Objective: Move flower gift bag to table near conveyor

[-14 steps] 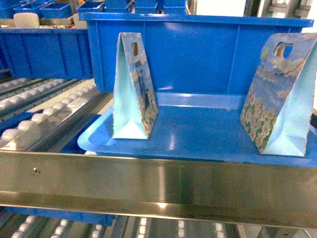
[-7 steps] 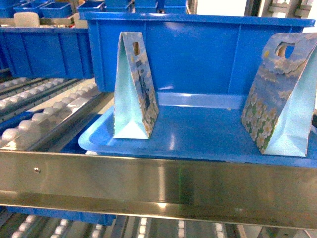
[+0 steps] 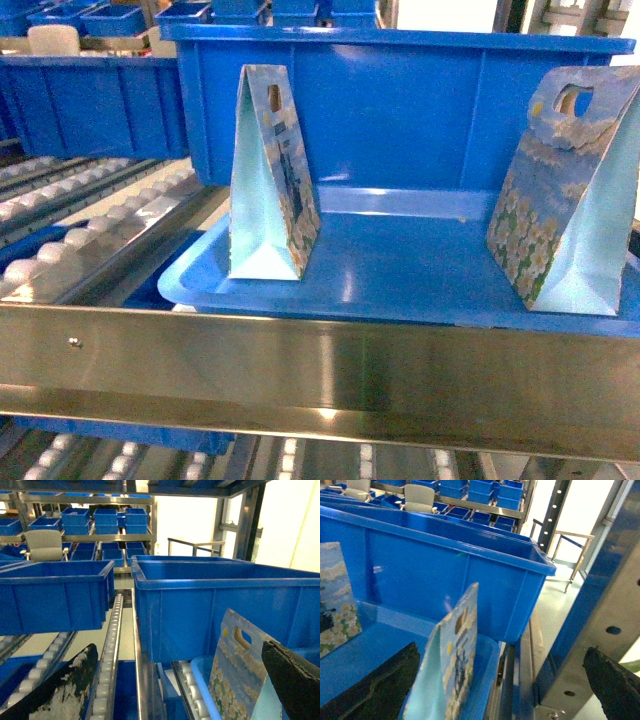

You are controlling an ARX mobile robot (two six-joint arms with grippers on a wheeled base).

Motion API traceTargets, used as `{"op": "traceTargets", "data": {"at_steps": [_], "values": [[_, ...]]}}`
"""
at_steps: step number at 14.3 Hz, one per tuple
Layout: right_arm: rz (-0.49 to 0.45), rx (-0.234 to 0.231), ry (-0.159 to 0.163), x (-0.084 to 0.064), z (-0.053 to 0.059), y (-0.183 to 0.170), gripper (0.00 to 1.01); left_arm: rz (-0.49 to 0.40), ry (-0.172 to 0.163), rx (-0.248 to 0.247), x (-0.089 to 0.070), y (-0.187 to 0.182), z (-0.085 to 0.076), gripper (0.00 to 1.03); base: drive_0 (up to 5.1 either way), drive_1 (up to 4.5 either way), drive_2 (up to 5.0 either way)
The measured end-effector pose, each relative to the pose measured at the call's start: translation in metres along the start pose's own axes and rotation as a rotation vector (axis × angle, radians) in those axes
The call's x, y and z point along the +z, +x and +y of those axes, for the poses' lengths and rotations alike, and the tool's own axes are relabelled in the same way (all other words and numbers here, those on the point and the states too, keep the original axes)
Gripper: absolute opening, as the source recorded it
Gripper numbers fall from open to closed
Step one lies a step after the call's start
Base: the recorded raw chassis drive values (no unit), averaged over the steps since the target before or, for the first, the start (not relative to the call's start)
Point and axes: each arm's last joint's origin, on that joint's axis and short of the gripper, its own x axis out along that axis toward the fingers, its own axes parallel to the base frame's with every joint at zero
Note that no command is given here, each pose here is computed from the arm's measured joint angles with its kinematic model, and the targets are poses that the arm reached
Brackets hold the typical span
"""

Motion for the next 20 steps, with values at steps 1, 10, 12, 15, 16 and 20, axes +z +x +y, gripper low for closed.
{"op": "traceTargets", "data": {"at_steps": [1,10,12,15,16,20], "values": [[-0.002,0.015,-0.001,0.003,0.006,0.003,0.98,0.0,0.0,0.0,0.0,0.0,0.0,0.98,0.0,0.0,0.0],[0.02,0.009,-0.063,0.039,0.046,0.065,0.98,0.0,0.0,0.0,0.0,0.0,0.0,0.98,0.0,0.0,0.0],[0.057,-0.009,-0.074,0.034,0.051,0.081,0.98,0.0,0.0,0.0,0.0,0.0,0.0,0.98,0.0,0.0,0.0],[0.159,-0.042,-0.062,0.016,0.052,0.096,0.98,0.0,0.0,0.0,0.0,0.0,0.0,0.98,0.0,0.0,0.0],[0.16,-0.054,-0.049,0.016,0.05,0.096,0.98,0.0,0.0,0.0,0.0,0.0,0.0,0.98,0.0,0.0,0.0],[0.267,-0.069,0.089,-0.001,0.04,0.095,0.98,0.0,0.0,0.0,0.0,0.0,0.0,0.98,0.0,0.0,0.0]]}}
